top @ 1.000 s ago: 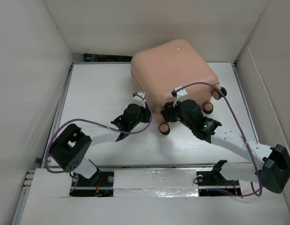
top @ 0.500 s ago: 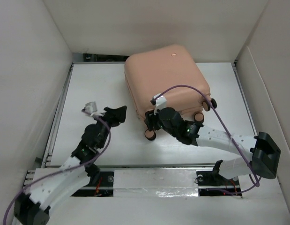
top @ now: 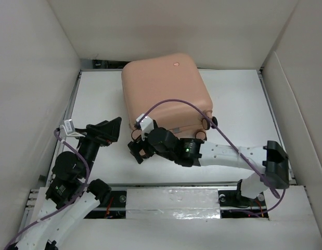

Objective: Pack the luggage

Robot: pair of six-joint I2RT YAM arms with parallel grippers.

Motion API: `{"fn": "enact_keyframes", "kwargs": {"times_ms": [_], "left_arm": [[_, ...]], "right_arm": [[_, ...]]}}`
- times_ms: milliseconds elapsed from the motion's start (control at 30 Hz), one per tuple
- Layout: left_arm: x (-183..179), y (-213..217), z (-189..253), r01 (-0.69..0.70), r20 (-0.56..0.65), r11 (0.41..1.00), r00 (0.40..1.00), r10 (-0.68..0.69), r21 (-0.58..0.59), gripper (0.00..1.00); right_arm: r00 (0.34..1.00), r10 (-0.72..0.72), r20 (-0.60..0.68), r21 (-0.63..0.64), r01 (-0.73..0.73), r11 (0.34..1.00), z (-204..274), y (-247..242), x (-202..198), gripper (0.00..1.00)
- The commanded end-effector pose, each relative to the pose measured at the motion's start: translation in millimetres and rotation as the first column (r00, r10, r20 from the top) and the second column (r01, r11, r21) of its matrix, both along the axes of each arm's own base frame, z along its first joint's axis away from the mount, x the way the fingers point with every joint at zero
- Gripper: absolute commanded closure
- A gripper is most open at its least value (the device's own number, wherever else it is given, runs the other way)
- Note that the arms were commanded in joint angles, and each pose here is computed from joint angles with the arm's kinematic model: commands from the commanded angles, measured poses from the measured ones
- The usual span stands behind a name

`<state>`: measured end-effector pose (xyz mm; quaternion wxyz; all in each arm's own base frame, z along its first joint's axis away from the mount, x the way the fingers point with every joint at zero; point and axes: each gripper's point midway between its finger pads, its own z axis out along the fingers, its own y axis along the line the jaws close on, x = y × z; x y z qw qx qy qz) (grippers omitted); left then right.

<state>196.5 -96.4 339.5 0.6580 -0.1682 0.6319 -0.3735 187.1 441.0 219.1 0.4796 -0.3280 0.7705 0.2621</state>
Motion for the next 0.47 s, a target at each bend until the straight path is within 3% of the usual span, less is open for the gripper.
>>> {"fn": "enact_keyframes", "kwargs": {"times_ms": [0,167,300,433], "left_arm": [[-4,-7,4,0.050,-0.013,0.992,0.999,-0.049,0.113,0.01],[-1,-18,-13,0.089,-0.028,0.986,0.996,-0.086,0.143,0.01],[-4,-19,-7,0.099,0.018,0.986,0.995,-0.103,0.136,0.01],[3,-23,4,0.096,0.024,0.984,0.995,-0.101,0.150,0.01]], "right_arm": [[0.992,0.032,0.121,0.218,-0.058,0.974,105,-16,-16,0.00],[0.975,-0.158,0.157,0.297,0.106,0.949,128,-99,-10,0.00],[0.918,-0.370,0.142,0.344,0.305,0.888,120,-183,-1,0.00],[0.883,-0.444,0.150,0.430,0.347,0.834,137,-234,4,0.00]]}}
